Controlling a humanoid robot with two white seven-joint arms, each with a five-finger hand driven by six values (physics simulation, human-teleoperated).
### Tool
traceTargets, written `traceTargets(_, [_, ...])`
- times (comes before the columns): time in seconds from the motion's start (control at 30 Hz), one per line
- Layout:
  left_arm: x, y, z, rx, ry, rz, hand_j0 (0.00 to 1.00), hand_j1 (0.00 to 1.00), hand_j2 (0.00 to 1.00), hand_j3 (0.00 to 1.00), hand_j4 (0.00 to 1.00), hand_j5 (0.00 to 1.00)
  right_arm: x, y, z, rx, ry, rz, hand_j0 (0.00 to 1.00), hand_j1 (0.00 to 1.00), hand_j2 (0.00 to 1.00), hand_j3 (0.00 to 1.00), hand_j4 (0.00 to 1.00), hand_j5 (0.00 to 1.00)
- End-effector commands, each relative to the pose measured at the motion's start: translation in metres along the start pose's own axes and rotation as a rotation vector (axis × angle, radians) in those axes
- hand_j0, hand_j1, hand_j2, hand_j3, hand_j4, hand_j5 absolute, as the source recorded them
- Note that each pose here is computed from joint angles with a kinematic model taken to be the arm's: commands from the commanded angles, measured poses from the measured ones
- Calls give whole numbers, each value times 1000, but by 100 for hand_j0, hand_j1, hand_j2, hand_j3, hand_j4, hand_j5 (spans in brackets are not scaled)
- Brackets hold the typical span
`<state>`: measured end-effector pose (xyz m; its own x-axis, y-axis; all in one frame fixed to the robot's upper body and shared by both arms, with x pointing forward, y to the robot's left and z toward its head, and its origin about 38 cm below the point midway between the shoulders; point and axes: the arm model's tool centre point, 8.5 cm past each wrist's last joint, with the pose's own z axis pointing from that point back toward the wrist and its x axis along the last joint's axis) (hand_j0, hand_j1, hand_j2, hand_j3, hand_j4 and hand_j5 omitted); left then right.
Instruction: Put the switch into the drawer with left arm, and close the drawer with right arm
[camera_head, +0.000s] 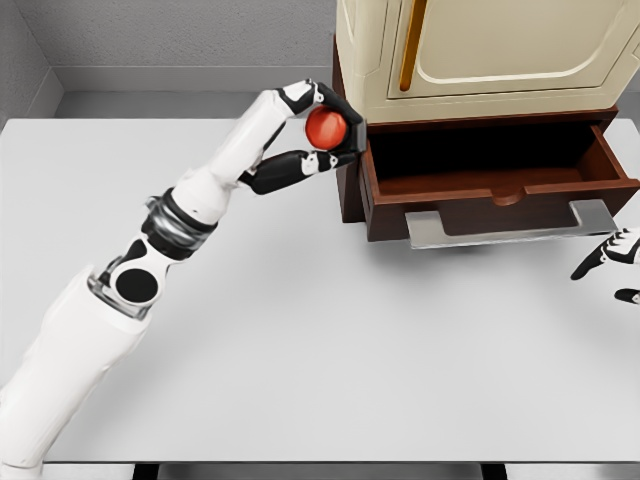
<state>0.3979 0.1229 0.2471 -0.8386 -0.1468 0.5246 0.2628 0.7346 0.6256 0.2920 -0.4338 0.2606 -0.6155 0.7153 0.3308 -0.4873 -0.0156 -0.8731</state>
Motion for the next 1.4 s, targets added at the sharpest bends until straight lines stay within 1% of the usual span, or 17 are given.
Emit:
traceTargets(0.0, [0,-8,-4,-11,-5,-25,43,43,43,43,43,43,0,0,0,-4,-2,-8,65,65,65,65,65,65])
traceTargets(0.1, [2,-11,-11,-19,-15,-56,43,43,43,43,43,43,0,-1,0,-6,-2,-6,65,65,65,65,65,65])
traceTargets(0.23, [-3,-12,-23,-25,-17,-91,43,43,43,43,43,43,0,0,0,-6,-2,-8,65,65,65,65,65,65])
traceTargets(0.3, [-5,-17,-29,-41,-19,-100,43,43,43,43,43,43,0,-1,0,-7,-2,-7,65,65,65,65,65,65])
traceTargets(0.4, [-6,-18,-36,-48,-22,-108,43,43,43,43,43,43,0,0,0,-6,-2,-8,66,66,66,66,66,66])
traceTargets(0.43, [-6,-19,-37,-50,-18,-106,43,43,43,43,43,43,0,-1,0,-8,-3,-8,66,66,66,66,66,66])
traceTargets(0.5, [-4,-25,-44,-59,-25,-133,43,43,43,43,43,43,0,-2,0,-11,-4,-7,66,66,66,66,66,66])
traceTargets(0.67, [-7,-31,-57,-64,-30,-127,43,43,43,43,43,43,0,-2,0,-5,-4,-8,67,67,67,67,67,67])
traceTargets(0.73, [-6,-30,-60,-64,-34,-129,43,43,43,43,43,43,0,3,0,6,-4,-18,67,67,67,67,67,67])
traceTargets(0.8, [-5,-33,-65,-74,-41,-129,43,43,43,43,43,43,0,3,0,8,-3,-19,66,66,66,66,66,66])
traceTargets(0.83, [-8,-39,-68,-84,-37,-128,43,43,43,43,43,43,0,3,0,9,-5,-20,66,66,66,66,66,66])
traceTargets(0.93, [-6,-44,-75,-90,-47,-132,43,43,43,43,43,43,0,3,0,8,-4,-19,66,66,66,66,66,66])
traceTargets(1.1, [-6,-46,-79,-90,-47,-133,43,43,43,43,43,43,0,6,-1,14,-7,-25,67,67,67,67,67,67])
traceTargets(1.2, [-11,-46,-80,-94,-36,-137,44,44,44,44,44,44,0,6,-1,14,-7,-25,67,67,67,67,67,67])
traceTargets(1.23, [-12,-46,-81,-101,-35,-151,44,44,44,44,44,44,0,5,-1,13,-6,-24,67,67,67,67,67,67])
traceTargets(1.3, [-11,-48,-83,-102,-37,-152,44,44,44,44,44,44,1,5,-1,13,-7,-23,67,67,67,67,67,67])
traceTargets(1.37, [-11,-48,-83,-102,-38,-152,48,48,48,48,48,48,1,5,-1,13,-7,-23,67,67,67,67,67,67])
